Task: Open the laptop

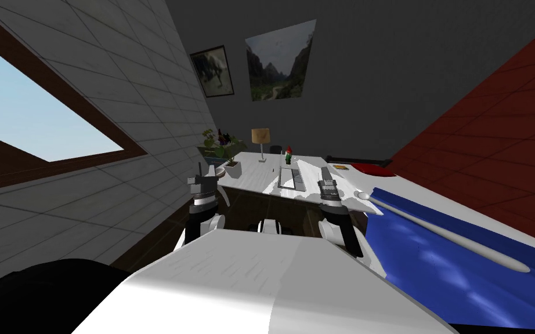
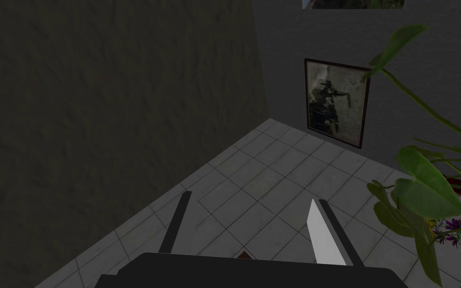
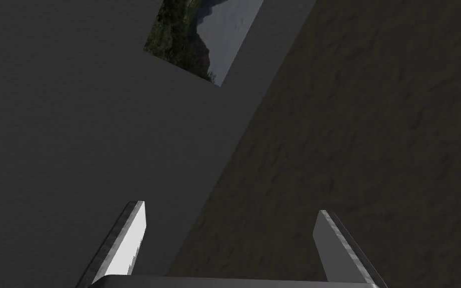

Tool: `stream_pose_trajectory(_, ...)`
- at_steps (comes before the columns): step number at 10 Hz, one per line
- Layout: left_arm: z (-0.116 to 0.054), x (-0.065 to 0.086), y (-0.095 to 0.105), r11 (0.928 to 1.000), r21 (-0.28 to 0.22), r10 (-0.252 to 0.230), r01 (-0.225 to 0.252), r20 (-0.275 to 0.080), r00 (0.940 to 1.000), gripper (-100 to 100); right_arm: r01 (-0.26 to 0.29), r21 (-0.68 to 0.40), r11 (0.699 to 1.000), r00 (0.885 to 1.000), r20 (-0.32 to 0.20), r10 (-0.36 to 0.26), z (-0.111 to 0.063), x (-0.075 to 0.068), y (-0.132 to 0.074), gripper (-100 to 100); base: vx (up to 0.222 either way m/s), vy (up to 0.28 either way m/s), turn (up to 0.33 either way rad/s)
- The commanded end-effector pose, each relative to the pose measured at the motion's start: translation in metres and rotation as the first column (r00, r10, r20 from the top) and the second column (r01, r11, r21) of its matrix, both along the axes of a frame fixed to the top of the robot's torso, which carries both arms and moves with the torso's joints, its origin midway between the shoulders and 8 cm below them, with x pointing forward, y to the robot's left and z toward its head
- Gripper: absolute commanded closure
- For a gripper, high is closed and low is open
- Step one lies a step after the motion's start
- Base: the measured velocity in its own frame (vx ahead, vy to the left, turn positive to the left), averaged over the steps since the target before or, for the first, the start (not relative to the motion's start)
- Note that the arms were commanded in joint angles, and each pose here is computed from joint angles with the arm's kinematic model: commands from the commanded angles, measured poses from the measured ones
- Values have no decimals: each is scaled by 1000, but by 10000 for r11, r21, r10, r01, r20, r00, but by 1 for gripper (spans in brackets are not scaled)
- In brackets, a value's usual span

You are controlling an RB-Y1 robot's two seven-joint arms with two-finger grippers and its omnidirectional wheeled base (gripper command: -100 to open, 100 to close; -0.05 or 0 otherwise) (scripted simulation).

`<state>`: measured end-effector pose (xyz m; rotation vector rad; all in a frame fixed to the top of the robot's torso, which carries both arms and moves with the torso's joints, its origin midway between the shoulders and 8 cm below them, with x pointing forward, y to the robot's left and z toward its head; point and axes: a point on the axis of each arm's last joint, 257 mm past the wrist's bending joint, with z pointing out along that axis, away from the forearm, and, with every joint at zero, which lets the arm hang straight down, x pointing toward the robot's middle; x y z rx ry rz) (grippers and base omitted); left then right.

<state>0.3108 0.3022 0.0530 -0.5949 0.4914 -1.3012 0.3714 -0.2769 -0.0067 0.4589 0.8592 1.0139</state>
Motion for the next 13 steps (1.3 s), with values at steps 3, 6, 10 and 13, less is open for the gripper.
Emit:
stream_pose_trajectory(3,0,0,0,10000,0,0,0,0,10000,0,1195,-2325,9652,9889,-582,-1364,-30,14,-7,-100,47,117,-25)
stream_pose_trajectory(6,0,0,0,10000,0,0,0,1,10000,0,1830,-3841,9050,9697,-810,-2304,-53,24,-13,-100,29,132,-27)
stream_pose_trajectory(10,0,0,0,10000,0,0,0,0,10000,0,2298,-5433,8075,9404,-898,-3280,-78,33,-22,-100,33,98,-22)
stream_pose_trajectory(13,0,0,0,10000,0,0,0,1,10000,0,2466,-6522,7168,9156,-855,-3928,-98,39,-30,-100,34,124,-18)
